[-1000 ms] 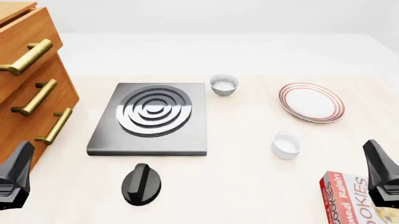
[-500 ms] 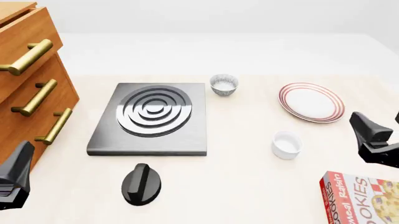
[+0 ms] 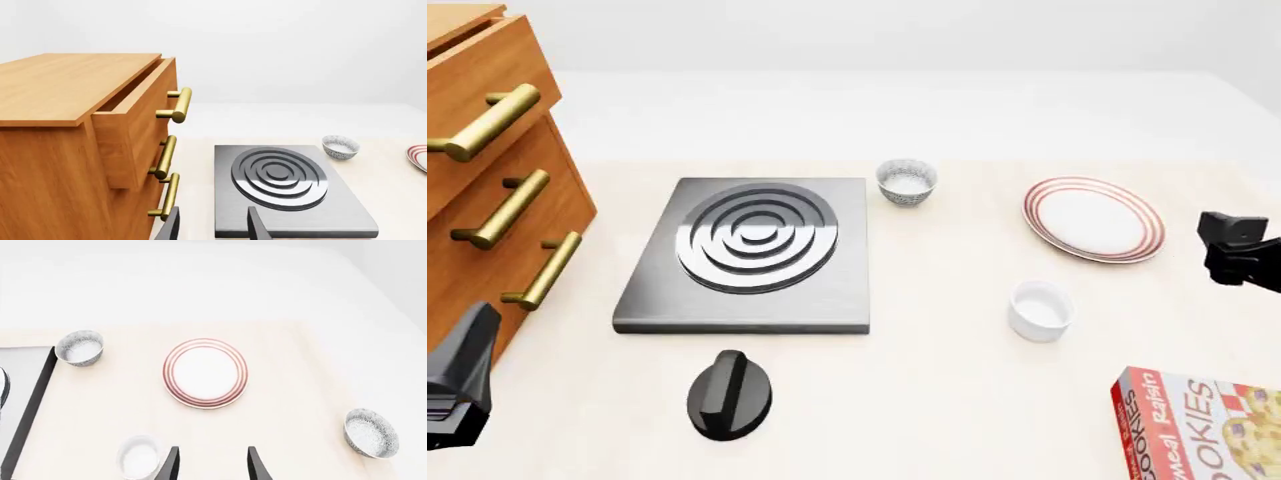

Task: Pick the akita bowl next to the cookies box and place it on the plate.

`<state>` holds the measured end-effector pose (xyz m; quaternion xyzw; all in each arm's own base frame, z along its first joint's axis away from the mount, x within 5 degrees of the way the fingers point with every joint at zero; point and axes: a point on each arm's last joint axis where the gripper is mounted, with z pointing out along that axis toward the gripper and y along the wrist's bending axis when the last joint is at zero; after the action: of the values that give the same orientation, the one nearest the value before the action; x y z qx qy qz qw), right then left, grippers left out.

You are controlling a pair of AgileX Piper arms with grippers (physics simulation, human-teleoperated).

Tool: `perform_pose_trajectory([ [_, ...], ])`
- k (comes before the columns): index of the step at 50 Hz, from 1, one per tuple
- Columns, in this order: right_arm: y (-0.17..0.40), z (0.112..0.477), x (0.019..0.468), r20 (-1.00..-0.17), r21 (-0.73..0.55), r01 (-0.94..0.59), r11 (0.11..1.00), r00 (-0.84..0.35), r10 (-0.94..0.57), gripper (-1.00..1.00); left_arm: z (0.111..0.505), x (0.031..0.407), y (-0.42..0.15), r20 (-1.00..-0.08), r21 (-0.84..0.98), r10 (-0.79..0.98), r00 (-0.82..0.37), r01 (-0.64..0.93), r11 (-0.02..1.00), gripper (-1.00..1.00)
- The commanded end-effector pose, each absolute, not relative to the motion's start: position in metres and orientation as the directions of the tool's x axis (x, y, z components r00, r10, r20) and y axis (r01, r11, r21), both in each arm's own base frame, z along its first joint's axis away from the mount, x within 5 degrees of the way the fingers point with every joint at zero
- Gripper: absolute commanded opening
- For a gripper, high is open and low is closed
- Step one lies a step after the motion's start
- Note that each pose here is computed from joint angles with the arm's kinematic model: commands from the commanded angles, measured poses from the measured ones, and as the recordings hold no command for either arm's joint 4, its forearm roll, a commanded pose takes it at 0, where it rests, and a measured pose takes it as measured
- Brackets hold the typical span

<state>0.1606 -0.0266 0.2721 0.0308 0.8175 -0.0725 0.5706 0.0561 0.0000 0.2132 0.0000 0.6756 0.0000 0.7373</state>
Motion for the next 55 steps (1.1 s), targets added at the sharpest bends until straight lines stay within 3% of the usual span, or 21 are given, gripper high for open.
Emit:
perform_pose_trajectory([
  [1,-0.052,0.27,0.187,-0.899,-0.091,0.223,0.971,-0.438,0.017,1.0,0.213,0.056,0.0,-0.996,0.0,0.0,0.087,0.0,1.0,1.0],
  [15,-0.108,0.262,0.212,-0.849,-0.125,0.384,0.915,-0.518,0.101,1.0,0.213,0.056,0.0,-0.996,0.0,0.0,0.087,0.0,1.0,1.0],
  [16,-0.148,0.265,0.21,-0.827,-0.121,0.505,0.854,-0.528,0.195,1.0,0.213,0.056,0.0,-0.996,0.0,0.0,0.087,0.0,1.0,1.0],
  [55,-0.239,0.272,0.218,-0.788,-0.132,0.661,0.739,-0.523,0.327,1.0,0.213,0.056,0.0,-0.996,0.0,0.0,0.087,0.0,1.0,1.0],
])
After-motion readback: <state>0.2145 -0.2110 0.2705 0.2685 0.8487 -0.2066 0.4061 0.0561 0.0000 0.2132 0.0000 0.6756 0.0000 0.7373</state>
